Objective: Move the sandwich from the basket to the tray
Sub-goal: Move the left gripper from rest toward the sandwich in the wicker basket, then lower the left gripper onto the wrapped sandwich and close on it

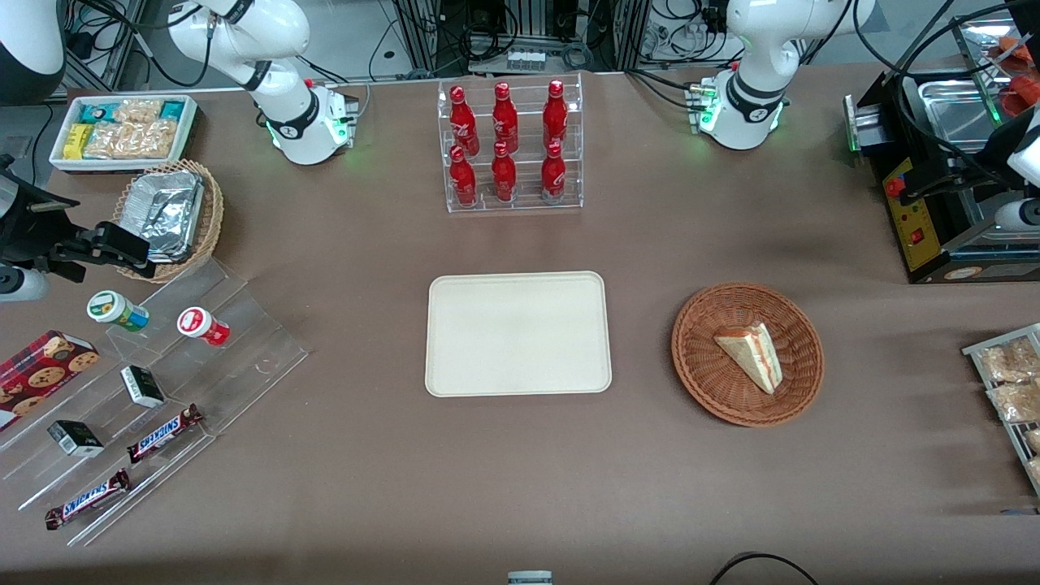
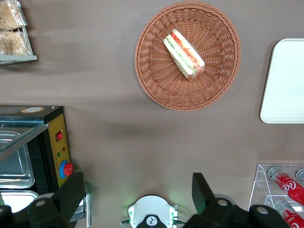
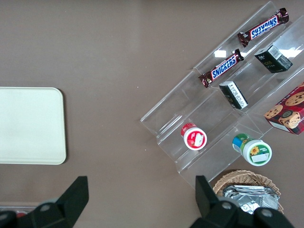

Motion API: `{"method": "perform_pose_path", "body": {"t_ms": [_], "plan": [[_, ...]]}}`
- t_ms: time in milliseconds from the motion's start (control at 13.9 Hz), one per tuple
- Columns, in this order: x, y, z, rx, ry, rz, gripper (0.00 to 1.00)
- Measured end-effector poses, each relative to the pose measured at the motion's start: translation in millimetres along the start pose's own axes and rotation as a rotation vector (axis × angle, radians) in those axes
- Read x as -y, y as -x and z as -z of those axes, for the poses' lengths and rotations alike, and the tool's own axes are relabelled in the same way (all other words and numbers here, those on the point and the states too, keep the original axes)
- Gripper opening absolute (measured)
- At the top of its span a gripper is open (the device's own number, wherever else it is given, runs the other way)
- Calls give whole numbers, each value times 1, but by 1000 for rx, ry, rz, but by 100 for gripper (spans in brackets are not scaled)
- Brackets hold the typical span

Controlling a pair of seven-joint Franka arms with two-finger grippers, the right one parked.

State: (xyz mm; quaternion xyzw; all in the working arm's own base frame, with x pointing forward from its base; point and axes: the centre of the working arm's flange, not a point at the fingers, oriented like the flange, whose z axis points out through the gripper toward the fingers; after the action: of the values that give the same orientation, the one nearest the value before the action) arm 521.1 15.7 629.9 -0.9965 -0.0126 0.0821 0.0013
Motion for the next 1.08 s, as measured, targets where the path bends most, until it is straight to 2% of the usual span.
{"method": "perform_pose_path", "body": {"t_ms": [216, 433, 649, 794, 1082], "plan": [[-5, -3, -5, 6, -29, -12, 100], [-12, -26, -32, 22, -54, -14, 100], [-20, -68, -91, 35, -58, 110, 100], [-33, -89, -135, 19, -61, 229, 100], [-77, -99, -208, -58, -47, 438, 100]]}}
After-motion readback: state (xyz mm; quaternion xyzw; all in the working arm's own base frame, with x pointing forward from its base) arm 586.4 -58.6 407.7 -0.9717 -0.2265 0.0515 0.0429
